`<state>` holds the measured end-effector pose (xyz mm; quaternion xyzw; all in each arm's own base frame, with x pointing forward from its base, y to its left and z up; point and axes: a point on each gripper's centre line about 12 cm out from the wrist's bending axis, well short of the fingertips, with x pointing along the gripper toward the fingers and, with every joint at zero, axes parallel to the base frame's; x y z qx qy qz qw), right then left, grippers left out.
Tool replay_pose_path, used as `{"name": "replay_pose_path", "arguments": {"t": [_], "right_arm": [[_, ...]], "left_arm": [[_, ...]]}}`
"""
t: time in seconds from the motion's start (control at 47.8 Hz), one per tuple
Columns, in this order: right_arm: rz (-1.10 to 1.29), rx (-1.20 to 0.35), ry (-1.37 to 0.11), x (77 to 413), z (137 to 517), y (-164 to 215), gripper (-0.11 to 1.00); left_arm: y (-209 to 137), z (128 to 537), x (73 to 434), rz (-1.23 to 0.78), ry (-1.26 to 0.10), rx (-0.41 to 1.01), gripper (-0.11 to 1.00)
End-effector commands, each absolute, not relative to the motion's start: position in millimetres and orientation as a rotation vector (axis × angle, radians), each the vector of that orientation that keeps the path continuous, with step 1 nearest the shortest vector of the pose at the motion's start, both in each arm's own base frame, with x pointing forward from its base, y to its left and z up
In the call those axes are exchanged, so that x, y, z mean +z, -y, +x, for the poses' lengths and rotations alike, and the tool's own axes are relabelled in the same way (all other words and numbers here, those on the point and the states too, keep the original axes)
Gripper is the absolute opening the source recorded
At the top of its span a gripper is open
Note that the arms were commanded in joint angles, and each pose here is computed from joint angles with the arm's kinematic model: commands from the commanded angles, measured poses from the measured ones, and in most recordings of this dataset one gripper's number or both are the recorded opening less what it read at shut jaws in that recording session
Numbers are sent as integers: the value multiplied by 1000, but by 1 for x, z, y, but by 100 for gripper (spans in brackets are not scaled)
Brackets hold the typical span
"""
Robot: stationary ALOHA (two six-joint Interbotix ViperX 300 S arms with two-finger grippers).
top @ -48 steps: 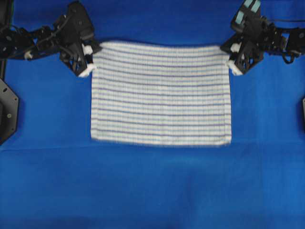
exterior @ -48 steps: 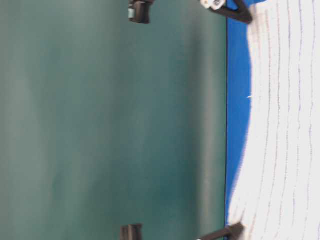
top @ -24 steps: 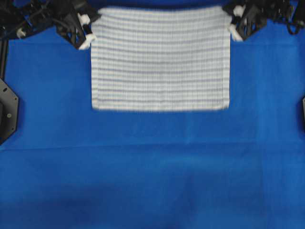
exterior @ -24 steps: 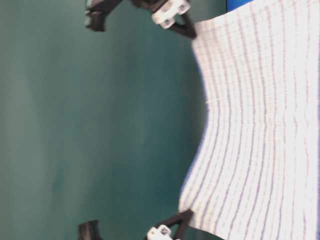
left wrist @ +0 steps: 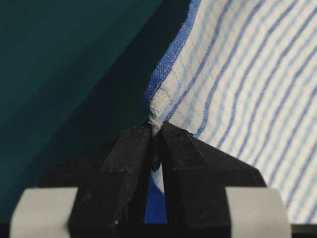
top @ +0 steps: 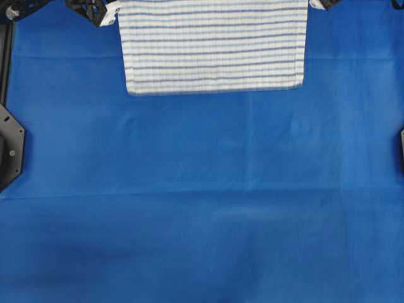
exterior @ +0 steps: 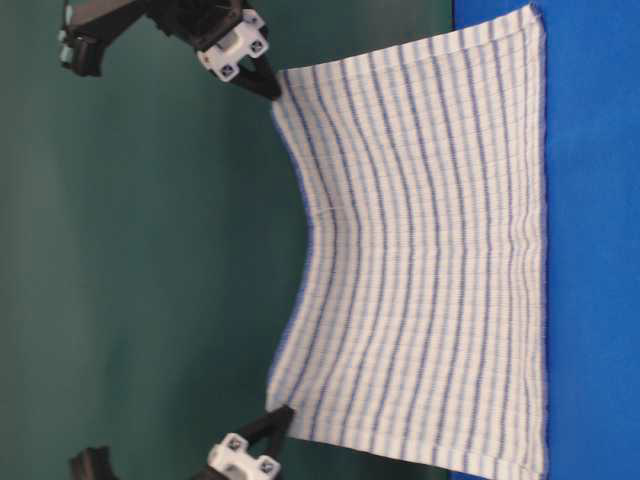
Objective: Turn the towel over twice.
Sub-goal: 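Lift the far corners with both grippers and pull them back, then swing the held edge forward and lay the towel flat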
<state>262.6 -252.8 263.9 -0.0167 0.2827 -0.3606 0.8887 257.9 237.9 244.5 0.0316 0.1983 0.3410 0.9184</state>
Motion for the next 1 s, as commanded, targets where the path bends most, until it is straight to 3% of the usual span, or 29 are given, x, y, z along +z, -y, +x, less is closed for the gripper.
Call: {"name": "replay_pose_path", "arguments": {"t": [0.0,0.397,0.69,0.982], "right_arm": [[-65,-766,-516,293,260,252,6],[-110,-692,-424,330,256,200,6],[-67,-572,-537,309,257,140,6],[13,-400,-668,276,259,71,6]], "left_arm": [[-238,257,271,92,-345,712,3],[-186,249,321,145,-211,625,3],[-131,252,300,102,-260,458,3],[-80,248,257,41,-335,293,3]]}}
